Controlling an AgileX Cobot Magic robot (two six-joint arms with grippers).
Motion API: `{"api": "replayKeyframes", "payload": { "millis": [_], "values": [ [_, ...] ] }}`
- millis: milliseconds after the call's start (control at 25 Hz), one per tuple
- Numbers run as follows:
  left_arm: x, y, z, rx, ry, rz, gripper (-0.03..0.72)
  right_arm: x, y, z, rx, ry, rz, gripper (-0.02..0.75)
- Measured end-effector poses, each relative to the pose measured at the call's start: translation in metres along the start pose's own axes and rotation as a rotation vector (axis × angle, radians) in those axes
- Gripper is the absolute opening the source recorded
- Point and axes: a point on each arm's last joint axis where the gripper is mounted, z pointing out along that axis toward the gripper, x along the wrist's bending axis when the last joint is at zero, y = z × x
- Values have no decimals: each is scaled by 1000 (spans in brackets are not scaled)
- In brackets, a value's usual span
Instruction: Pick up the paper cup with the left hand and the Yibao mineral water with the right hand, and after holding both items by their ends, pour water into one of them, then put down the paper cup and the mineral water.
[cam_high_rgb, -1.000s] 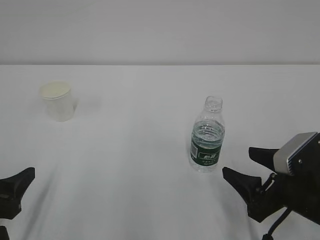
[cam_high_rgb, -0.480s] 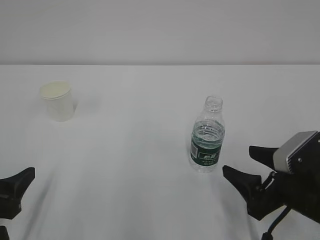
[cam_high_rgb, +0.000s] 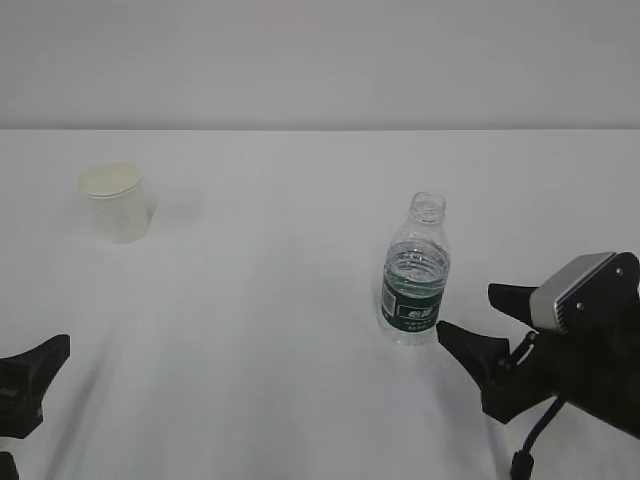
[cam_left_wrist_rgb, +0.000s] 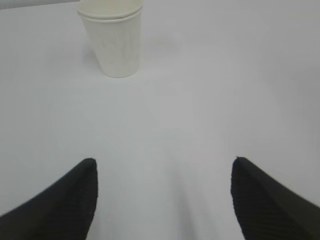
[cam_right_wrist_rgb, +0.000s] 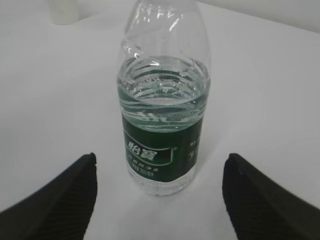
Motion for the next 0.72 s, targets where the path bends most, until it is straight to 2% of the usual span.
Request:
{"api": "replayKeyframes", "payload": {
  "millis": [720],
  "values": [
    [0, 0, 0, 0, 0, 0, 593, -3, -4, 13, 10, 16, -2, 594]
  ]
}}
